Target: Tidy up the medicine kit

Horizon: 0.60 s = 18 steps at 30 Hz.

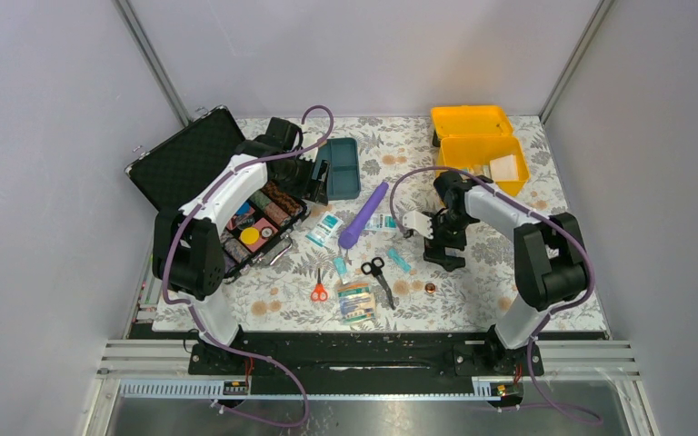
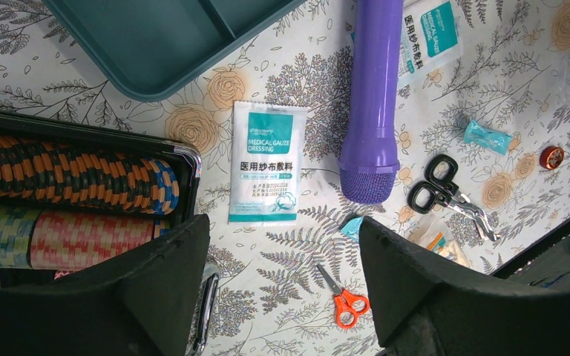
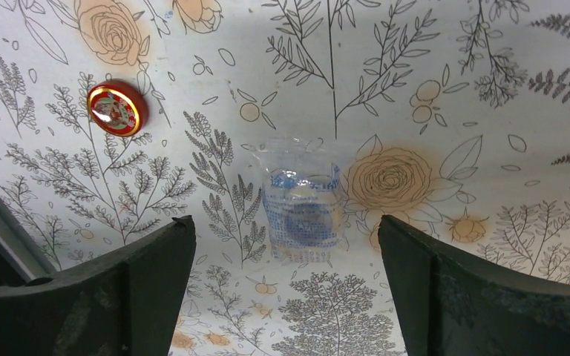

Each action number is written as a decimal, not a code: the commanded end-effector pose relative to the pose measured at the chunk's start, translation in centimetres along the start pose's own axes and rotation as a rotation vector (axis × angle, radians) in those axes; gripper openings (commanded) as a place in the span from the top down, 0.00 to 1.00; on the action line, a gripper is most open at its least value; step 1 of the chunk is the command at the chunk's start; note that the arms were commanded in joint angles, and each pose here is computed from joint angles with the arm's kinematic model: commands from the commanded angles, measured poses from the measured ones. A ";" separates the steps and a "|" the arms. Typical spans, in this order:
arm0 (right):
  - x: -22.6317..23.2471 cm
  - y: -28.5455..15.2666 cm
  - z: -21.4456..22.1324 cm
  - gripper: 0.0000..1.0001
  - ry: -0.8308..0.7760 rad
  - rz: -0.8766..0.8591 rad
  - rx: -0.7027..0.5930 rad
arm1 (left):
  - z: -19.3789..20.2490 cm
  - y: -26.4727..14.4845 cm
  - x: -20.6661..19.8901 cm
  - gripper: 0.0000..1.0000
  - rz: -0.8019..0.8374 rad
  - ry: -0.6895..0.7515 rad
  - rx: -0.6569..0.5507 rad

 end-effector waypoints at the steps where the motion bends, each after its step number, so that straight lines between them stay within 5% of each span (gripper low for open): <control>1: -0.8 0.4 -0.5 0.03 -0.086 0.039 0.050 | -0.9 -0.7 -0.1 0.27 -0.019 0.018 -0.042; 8: -1.8 1.5 -0.8 0.18 -0.050 0.079 0.094 | -1.0 -0.7 -0.1 0.27 -0.019 0.019 -0.043; 18: -1.9 1.5 -1.0 0.26 -0.038 0.094 0.114 | -1.3 -0.2 -0.1 0.27 0.002 0.015 -0.041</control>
Point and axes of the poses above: each gripper's point midway between its finger pads, its own y axis out along the fingers, its own x axis along the line the jaws close on, z = x × y, the point moved 6 cm from there along -y, back along the fingers, and after that the axes turned 8 degrees about y, right-handed, at the moved point
